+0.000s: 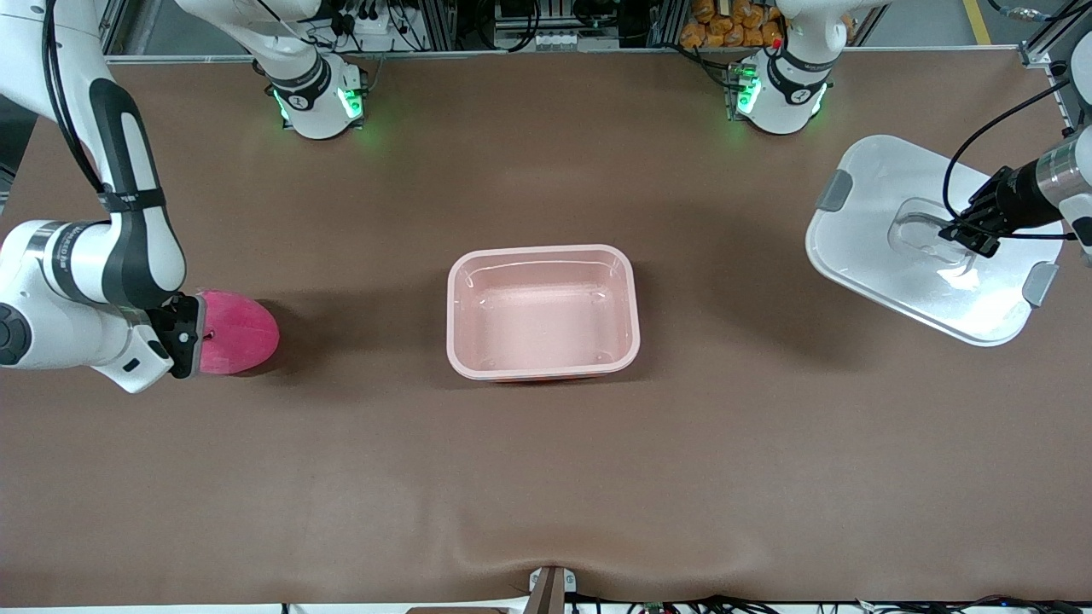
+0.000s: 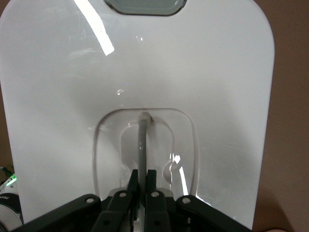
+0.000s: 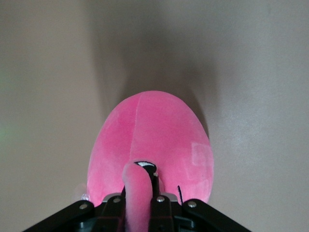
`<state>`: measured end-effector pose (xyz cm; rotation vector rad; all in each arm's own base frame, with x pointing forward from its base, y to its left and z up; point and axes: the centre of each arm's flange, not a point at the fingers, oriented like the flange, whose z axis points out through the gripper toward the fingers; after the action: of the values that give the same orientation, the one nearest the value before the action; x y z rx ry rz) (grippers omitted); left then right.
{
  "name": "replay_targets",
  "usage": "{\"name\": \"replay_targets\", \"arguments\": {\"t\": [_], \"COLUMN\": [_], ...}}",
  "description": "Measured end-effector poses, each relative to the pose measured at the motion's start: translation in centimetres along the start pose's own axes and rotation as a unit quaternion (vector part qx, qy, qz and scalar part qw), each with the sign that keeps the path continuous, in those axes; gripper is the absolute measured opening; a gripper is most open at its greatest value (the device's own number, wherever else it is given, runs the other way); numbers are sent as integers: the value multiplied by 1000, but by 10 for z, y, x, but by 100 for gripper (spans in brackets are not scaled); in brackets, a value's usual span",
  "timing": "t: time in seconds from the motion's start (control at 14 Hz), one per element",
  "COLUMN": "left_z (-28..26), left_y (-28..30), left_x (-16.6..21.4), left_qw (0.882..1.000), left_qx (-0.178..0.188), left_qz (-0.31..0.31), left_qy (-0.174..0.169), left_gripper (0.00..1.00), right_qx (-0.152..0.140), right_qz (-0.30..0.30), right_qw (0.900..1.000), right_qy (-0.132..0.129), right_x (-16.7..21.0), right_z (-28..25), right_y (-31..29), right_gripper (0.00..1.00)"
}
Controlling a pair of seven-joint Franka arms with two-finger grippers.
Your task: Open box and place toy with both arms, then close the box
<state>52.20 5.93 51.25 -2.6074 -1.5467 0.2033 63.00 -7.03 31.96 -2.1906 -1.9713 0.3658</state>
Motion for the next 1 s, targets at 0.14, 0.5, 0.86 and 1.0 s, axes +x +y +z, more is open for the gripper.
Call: {"name": "replay_targets", "arguments": {"t": [0.14, 0.5, 0.86, 1.0], "left_z": [0, 0, 0, 0], "left_y": [-3, -3, -3, -3], "left_x": [4, 4, 4, 3], "left_qw": [1000, 1000, 1000, 1000], "left_qx": [0, 0, 1, 2], "left_qz": [1, 4, 4, 5], "left_qy": [-1, -1, -1, -2], "left_gripper": [7, 7, 7, 7], "right_qx": [-6, 16, 30, 28], "right_qz": [2, 80, 160, 186], "right_qw": [1000, 997, 987, 982], "right_qy": [5, 18, 8, 4], "right_x": [0, 7, 49, 72], "right_z": [-7, -37, -56, -61], "right_y": [-1, -15, -27, -32], "right_gripper": [14, 13, 13, 13]}}
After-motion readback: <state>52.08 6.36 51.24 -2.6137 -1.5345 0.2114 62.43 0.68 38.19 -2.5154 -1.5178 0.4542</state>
